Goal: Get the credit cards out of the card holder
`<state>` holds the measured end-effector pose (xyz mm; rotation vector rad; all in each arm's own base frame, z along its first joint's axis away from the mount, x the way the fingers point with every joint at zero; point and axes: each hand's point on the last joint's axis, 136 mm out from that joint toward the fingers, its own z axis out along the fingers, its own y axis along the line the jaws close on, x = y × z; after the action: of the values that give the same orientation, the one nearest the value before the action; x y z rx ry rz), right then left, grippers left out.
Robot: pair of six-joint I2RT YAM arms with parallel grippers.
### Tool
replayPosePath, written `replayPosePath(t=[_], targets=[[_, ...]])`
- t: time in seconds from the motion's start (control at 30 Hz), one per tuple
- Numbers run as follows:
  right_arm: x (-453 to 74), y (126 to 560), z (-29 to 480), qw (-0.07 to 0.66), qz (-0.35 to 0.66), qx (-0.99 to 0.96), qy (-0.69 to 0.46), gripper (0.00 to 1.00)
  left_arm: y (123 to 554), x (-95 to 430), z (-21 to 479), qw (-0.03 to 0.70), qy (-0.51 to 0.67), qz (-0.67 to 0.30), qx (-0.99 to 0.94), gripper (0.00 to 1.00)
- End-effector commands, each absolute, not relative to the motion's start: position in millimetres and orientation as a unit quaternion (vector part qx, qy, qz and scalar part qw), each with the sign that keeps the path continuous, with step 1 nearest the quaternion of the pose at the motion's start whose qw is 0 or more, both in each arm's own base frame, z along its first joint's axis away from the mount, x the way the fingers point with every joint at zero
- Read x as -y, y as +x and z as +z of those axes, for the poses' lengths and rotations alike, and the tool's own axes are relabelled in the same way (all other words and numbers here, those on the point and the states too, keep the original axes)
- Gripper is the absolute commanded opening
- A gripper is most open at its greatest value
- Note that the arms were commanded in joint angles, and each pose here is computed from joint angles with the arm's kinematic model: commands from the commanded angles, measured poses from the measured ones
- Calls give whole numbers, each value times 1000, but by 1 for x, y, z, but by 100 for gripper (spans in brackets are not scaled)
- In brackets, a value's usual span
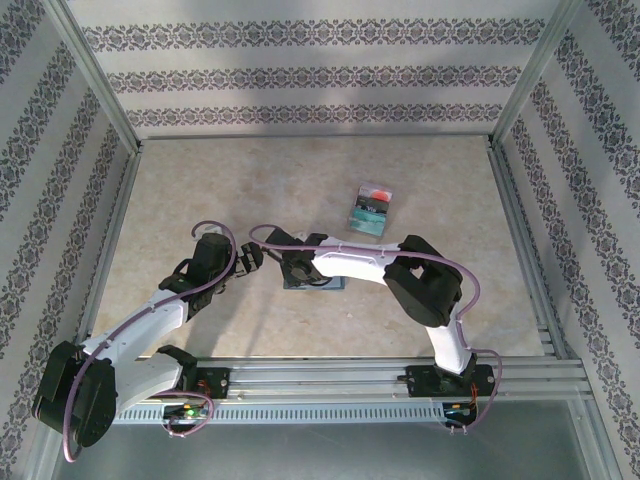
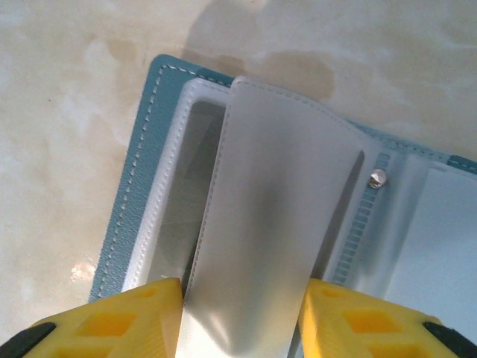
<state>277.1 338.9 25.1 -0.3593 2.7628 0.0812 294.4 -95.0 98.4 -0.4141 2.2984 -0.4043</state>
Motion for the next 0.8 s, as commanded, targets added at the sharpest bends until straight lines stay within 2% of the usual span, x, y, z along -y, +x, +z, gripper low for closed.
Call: replayPosePath(t=[0.0,0.1,0.27,0.43,0.77], targets=[[-316,280,32,185,-6,-975,-120,44,295,99,108,377,-144,-169,-899,99],[-303,281,34,189,-26,-975,-114,49,295,105,113,378,-134,-183,-898,99],[-286,280,33,185,-35,-977,-101,49,296,117,118,380,-120,-206,-894,99],[-275,278,38,188,-36,-977,-89,47,296,131,119,378,-96,-215,-895,93],[-254,274,31,180,-25,-982,-54,43,295,182,109,359,-21,-220,-907,68]])
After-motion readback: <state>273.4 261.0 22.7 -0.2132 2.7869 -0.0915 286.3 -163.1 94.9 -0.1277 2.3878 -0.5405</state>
